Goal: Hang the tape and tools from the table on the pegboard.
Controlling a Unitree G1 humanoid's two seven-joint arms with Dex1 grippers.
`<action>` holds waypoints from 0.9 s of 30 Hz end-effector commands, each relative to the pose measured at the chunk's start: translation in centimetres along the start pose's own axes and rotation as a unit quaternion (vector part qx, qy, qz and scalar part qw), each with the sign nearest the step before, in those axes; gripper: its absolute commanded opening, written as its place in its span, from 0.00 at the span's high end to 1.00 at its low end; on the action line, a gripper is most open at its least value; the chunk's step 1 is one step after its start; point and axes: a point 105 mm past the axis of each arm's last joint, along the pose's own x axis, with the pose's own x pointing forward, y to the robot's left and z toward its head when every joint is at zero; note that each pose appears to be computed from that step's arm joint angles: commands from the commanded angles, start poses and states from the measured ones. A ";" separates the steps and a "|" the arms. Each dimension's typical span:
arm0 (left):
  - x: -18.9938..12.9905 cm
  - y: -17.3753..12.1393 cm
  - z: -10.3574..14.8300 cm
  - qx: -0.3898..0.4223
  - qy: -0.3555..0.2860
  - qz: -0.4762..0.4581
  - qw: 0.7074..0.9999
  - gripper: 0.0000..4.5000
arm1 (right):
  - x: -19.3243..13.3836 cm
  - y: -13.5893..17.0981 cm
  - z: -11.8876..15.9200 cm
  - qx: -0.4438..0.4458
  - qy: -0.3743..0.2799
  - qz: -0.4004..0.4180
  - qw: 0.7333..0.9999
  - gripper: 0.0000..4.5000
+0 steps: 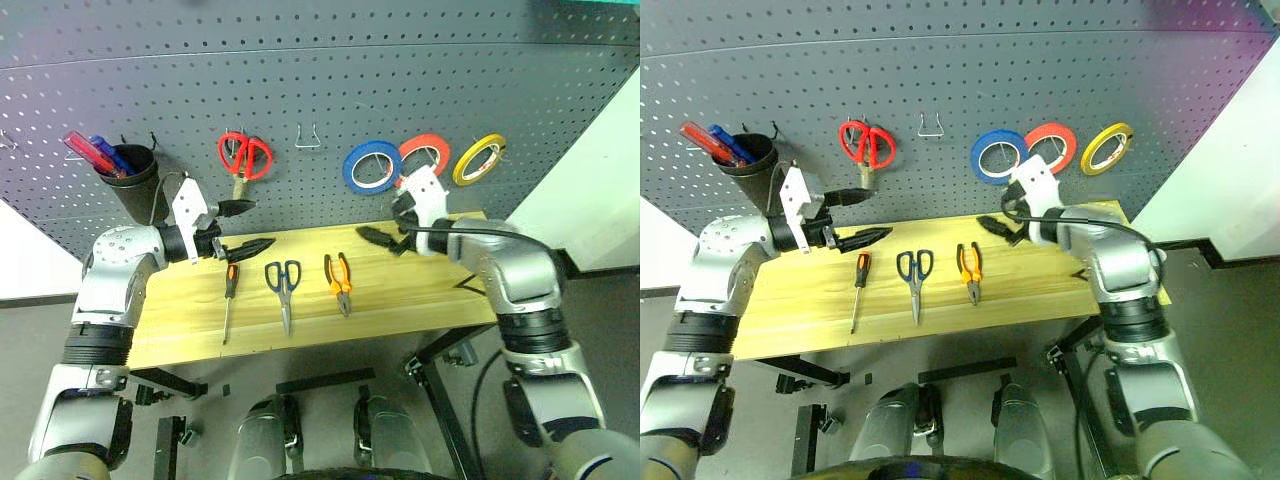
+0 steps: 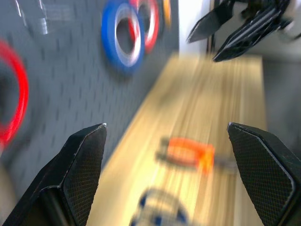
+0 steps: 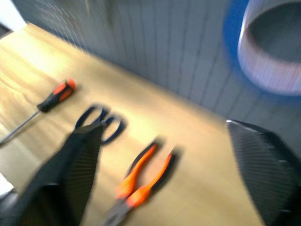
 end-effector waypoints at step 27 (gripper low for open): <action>0.8 -3.2 -5.2 -0.018 0.114 -0.095 0.989 0.05 | 8.6 0.4 -2.9 0.081 0.093 -0.042 0.991 0.01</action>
